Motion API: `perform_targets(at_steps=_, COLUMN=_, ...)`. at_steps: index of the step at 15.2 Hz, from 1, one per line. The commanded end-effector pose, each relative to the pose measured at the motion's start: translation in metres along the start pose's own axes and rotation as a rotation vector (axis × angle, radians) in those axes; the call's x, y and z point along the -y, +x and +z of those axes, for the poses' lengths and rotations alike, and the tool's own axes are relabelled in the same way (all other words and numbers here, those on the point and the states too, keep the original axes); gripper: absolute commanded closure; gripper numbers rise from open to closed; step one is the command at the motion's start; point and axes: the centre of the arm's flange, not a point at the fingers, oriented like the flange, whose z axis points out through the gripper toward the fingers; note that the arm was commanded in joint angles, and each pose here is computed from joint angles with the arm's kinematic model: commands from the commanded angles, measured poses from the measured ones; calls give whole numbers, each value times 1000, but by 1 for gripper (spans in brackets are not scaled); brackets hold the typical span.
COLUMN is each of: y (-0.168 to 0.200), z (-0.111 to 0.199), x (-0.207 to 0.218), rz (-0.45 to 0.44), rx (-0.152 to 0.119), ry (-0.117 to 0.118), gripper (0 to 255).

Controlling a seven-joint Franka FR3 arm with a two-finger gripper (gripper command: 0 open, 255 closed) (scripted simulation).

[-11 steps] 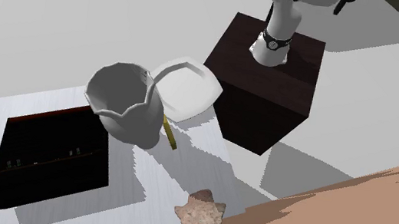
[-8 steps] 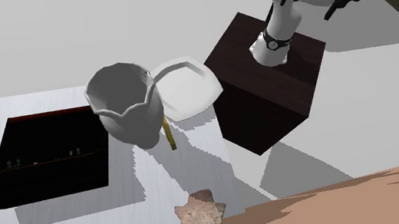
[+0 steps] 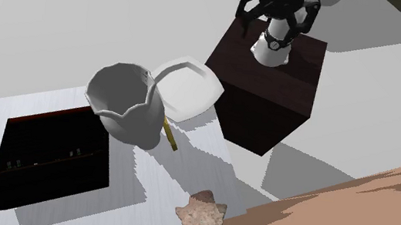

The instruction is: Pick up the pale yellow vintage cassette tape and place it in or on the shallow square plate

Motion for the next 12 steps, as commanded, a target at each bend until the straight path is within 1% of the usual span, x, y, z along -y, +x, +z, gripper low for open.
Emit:
perform_targets(at_steps=1, y=12, z=17, x=-21, rz=-55, rx=4, ry=1, gripper=0)
perform_targets(at_steps=12, y=91, z=114, x=-99, rz=-336, rx=27, ry=11, gripper=0)
